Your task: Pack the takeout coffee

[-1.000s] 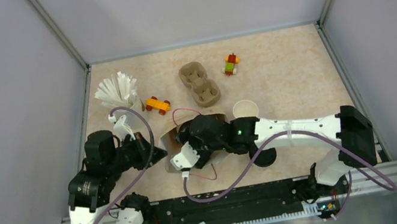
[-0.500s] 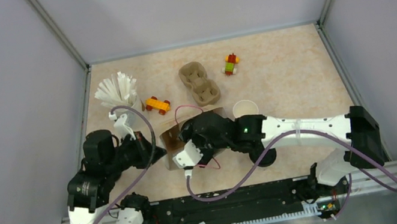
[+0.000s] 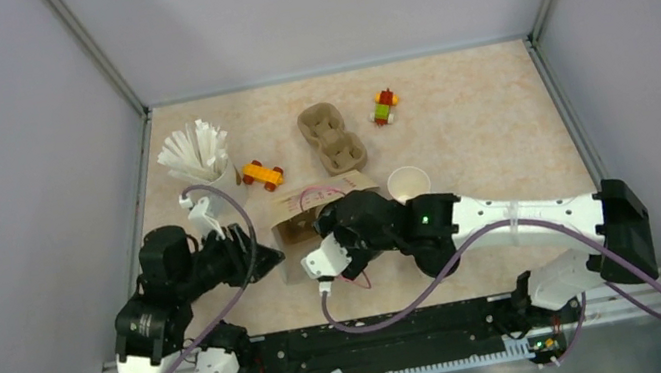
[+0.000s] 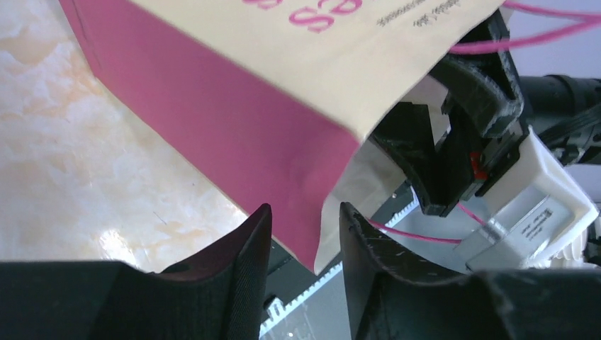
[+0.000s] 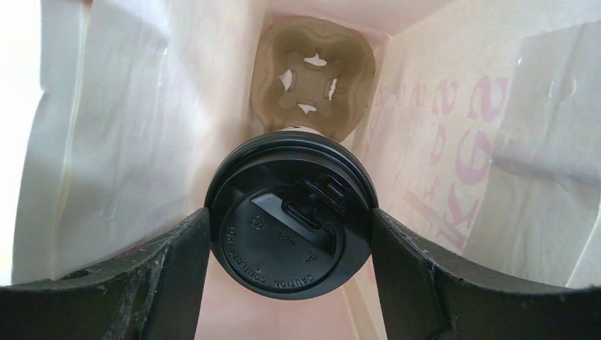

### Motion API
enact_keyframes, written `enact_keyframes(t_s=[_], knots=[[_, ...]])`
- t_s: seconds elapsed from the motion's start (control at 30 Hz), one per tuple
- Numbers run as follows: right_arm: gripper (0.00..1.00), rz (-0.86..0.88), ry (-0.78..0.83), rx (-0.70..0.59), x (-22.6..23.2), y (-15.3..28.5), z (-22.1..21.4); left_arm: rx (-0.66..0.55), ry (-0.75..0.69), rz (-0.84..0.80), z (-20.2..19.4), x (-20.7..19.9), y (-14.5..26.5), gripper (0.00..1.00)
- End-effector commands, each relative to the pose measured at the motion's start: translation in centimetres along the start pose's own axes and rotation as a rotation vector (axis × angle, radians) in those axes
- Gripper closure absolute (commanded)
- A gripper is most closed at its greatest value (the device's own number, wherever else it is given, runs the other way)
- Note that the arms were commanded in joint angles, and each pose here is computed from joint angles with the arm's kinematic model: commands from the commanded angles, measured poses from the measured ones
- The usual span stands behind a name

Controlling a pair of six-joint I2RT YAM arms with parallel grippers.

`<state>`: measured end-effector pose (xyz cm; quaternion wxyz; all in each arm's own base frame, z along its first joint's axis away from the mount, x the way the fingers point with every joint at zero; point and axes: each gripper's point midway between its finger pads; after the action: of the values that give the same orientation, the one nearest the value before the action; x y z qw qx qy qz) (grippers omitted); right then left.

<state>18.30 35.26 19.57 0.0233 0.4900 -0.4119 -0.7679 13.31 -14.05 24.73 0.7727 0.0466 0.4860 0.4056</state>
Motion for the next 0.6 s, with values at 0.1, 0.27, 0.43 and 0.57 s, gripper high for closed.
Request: enact_keyframes(t_s=[0.1, 0.27, 0.43, 0.57], knots=[[0.36, -0.088, -0.105, -0.038, -2.0, -0.9, 1.6, -0.038, 0.136, -0.009, -1.3, 0.1, 0.7, 0.44], [0.36, -0.104, -0.120, -0.040, -2.1, -1.4, 2.2, -0.050, 0.157, 0.020, -1.4, 1.1, 0.2, 0.39], [0.36, -0.115, -0.128, -0.046, -2.3, -1.3, 2.7, -0.059, 0.150, 0.053, -1.0, 2.4, -1.1, 0.57], [0.36, -0.106, -0.114, -0.032, -2.1, -0.9, 2.4, -0.159, 0.024, 0.031, 1.7, 1.7, -0.9, 0.86]])
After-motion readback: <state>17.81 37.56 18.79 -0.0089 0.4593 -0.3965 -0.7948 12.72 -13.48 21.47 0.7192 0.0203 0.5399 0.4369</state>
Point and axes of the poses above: each gripper's point midway between its finger pads, its own y axis back along the fingers, its own x axis along the line the jaws close on, z = x × y, and after that the axes turned 10 degrees about y, right-handed
